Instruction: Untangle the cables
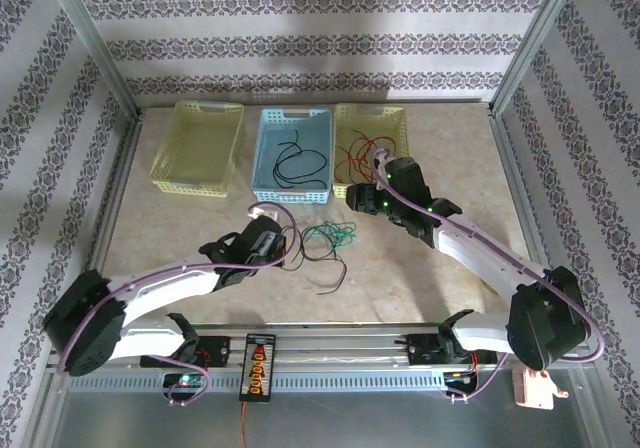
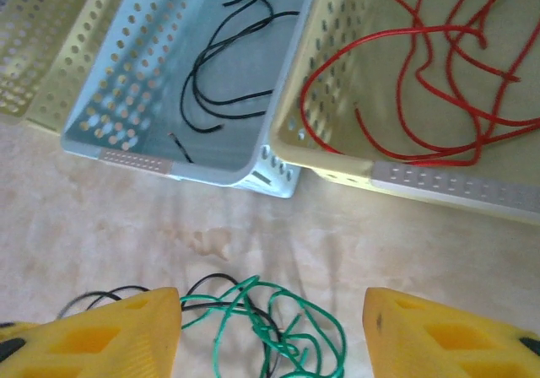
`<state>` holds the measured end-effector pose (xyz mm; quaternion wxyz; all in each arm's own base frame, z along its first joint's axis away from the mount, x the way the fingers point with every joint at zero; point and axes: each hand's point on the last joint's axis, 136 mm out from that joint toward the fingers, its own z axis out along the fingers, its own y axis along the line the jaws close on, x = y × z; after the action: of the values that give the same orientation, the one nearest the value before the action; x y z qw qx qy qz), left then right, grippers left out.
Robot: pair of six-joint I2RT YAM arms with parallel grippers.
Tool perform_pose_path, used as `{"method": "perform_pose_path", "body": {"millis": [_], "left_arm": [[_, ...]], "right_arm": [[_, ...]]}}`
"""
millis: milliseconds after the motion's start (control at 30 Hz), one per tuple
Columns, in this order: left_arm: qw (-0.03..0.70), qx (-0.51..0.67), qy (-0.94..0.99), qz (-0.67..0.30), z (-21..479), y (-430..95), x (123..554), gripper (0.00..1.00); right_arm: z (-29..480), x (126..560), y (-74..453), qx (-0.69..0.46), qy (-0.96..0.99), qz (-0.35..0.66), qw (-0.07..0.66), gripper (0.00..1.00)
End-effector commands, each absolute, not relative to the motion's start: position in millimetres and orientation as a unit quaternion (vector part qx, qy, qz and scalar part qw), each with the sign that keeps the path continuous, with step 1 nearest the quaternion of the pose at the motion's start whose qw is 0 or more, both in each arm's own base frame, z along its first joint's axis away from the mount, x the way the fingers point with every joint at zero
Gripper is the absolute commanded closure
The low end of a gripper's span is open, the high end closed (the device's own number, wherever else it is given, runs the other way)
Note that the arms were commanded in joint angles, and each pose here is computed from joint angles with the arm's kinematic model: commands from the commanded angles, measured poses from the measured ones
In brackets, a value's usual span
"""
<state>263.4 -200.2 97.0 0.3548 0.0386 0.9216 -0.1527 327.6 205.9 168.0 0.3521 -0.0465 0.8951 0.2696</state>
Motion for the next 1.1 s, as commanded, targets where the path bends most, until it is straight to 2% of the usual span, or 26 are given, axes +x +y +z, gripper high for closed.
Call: {"method": "perform_pose_path", "body": {"millis": [0, 200, 400, 533, 767, 967, 1067], "left_arm": [[0.396, 0.082, 0.897, -0.18, 145, -214, 266, 1.0], [0.428, 0.091, 0.879, -0.191, 194, -215, 269, 1.0], [0.475, 0.076, 0.851, -0.21, 241, -210, 272, 1.0], [0.52, 0.055, 0.828, -0.201, 275, -197, 276, 1.0], [0.615, 0.049, 0.764, -0.19, 374, -181, 281, 1.0], [0.68, 0.039, 0.711, -0.172, 449, -175, 291, 1.0], [0.685, 0.025, 0.717, -0.125, 463, -169, 311, 1.0]], "right_arm": [[154, 310, 236, -0.104, 0.893, 0.306, 0.312, 0.41], [104, 283, 275, -0.17, 0.907, 0.321, 0.214, 0.41], [58, 279, 280, -0.169, 0.931, 0.283, 0.158, 0.4], [45, 278, 274, -0.158, 0.939, 0.266, 0.149, 0.41], [36, 271, 265, -0.149, 0.945, 0.257, 0.138, 0.41], [44, 270, 260, -0.147, 0.943, 0.26, 0.15, 0.4], [59, 271, 265, -0.154, 0.932, 0.28, 0.17, 0.4]]}}
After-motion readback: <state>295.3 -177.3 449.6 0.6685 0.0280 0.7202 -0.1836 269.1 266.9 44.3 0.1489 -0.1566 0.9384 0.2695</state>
